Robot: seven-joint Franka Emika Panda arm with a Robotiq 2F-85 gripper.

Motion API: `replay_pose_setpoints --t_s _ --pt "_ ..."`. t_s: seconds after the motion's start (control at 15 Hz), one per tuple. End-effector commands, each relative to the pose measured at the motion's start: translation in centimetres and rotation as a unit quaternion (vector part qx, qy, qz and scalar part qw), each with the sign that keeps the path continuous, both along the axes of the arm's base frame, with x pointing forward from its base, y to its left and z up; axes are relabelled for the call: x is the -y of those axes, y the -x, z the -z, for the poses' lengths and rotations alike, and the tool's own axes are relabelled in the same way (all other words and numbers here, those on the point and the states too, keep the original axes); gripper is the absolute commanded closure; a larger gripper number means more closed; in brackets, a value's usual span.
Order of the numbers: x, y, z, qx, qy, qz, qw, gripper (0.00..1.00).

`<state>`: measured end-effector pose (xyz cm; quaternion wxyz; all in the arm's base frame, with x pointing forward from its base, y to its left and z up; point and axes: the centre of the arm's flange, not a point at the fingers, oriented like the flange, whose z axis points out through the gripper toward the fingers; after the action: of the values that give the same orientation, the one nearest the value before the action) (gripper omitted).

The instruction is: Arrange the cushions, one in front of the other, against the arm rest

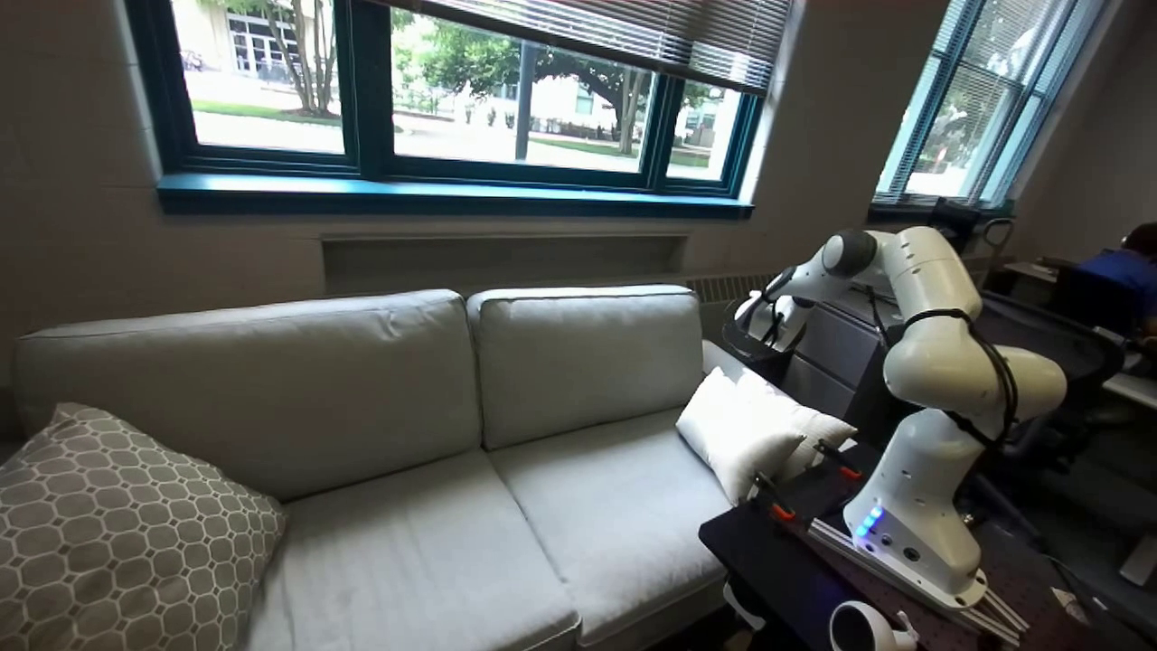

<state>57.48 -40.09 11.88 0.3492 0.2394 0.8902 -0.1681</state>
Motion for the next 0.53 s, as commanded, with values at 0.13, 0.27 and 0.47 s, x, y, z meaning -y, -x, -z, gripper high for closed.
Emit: replay_pose_setpoints --t_s 0.13,0.27,0.47 --pt "-5.5 6.3 -1.5 0.006 -0.073 -0.133 0.9884 0.0" --pt "-8.0 7.7 -0.8 -0.008 -0.091 -0.185 0.9785 0.0" --pt "-6.1 3.3 -0.3 0.007 -0.083 -0.151 0.9851 0.0"
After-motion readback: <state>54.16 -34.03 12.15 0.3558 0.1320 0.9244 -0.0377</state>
